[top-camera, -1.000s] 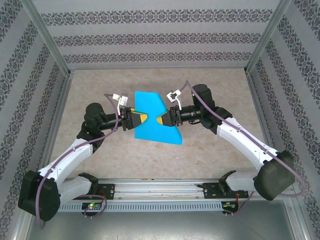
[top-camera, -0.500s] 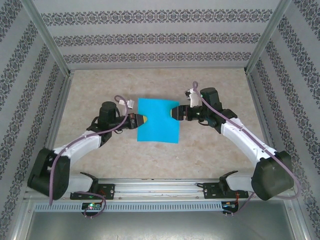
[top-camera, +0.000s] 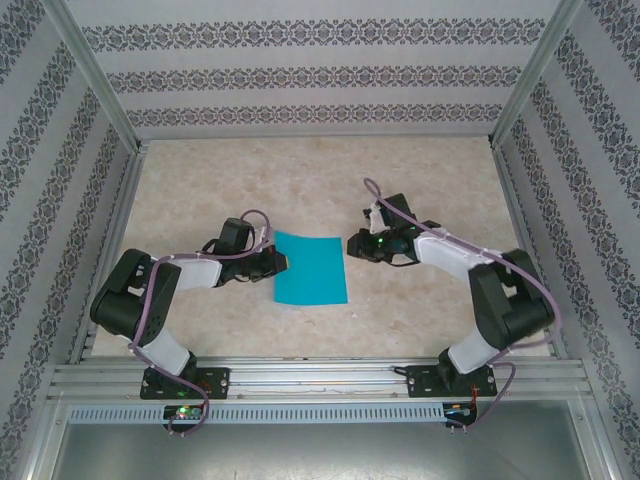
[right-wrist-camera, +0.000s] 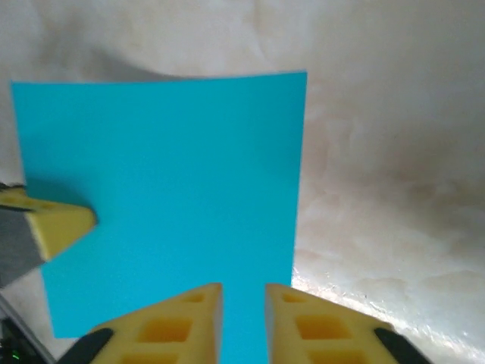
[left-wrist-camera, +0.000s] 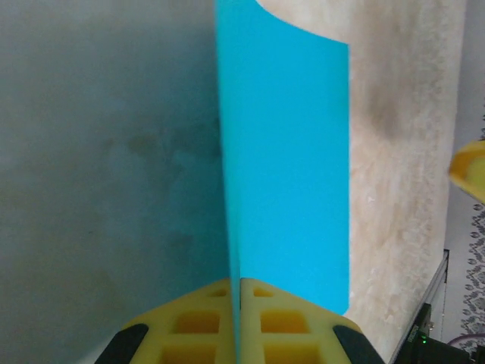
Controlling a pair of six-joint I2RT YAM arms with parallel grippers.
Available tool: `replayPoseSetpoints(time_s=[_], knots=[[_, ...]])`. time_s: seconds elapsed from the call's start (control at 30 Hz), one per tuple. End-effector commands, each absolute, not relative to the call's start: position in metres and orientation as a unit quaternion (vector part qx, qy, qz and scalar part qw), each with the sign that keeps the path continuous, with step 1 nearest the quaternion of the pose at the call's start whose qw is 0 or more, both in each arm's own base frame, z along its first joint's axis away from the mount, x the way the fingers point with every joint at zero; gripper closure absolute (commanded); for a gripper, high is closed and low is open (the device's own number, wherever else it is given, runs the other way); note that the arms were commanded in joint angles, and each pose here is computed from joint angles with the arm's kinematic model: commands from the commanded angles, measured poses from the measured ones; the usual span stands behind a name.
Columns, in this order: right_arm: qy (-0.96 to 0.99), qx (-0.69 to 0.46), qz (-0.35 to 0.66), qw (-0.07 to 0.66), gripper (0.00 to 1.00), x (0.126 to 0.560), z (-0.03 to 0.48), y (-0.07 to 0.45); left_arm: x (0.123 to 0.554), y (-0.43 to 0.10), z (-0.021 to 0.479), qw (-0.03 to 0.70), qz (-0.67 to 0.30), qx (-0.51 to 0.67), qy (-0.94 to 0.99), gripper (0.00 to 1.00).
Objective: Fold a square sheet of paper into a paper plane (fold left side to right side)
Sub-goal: Place a square sheet of paper at the center of the table, then first fold in half a square sheet of paper at the center of the table.
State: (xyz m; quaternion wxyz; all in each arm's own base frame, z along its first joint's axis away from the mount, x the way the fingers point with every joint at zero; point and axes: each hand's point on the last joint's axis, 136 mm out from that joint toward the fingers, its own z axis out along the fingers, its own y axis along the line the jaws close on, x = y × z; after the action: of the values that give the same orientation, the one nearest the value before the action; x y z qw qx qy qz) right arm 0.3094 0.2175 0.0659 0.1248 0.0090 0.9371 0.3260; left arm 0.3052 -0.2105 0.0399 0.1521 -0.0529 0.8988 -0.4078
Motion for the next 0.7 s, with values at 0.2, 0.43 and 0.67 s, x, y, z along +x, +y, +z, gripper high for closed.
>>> replayPoseSetpoints(time_s=[0.2,0.43,0.67], knots=[[0.948,0.007,0.312,0.064,0.91,0.304,0.027,0.238,0.306,-0.217,0.045,0.141,-0.407,-0.043,0.901,0.82],[0.961,0.008,0.273,0.038,0.92,0.291,0.002,0.228,0.309,-0.224,0.064,0.147,-0.432,-0.040,0.889,0.67],[0.965,0.009,0.260,0.028,0.92,0.283,-0.007,0.222,0.312,-0.241,0.092,0.150,-0.472,-0.022,0.869,0.60]])
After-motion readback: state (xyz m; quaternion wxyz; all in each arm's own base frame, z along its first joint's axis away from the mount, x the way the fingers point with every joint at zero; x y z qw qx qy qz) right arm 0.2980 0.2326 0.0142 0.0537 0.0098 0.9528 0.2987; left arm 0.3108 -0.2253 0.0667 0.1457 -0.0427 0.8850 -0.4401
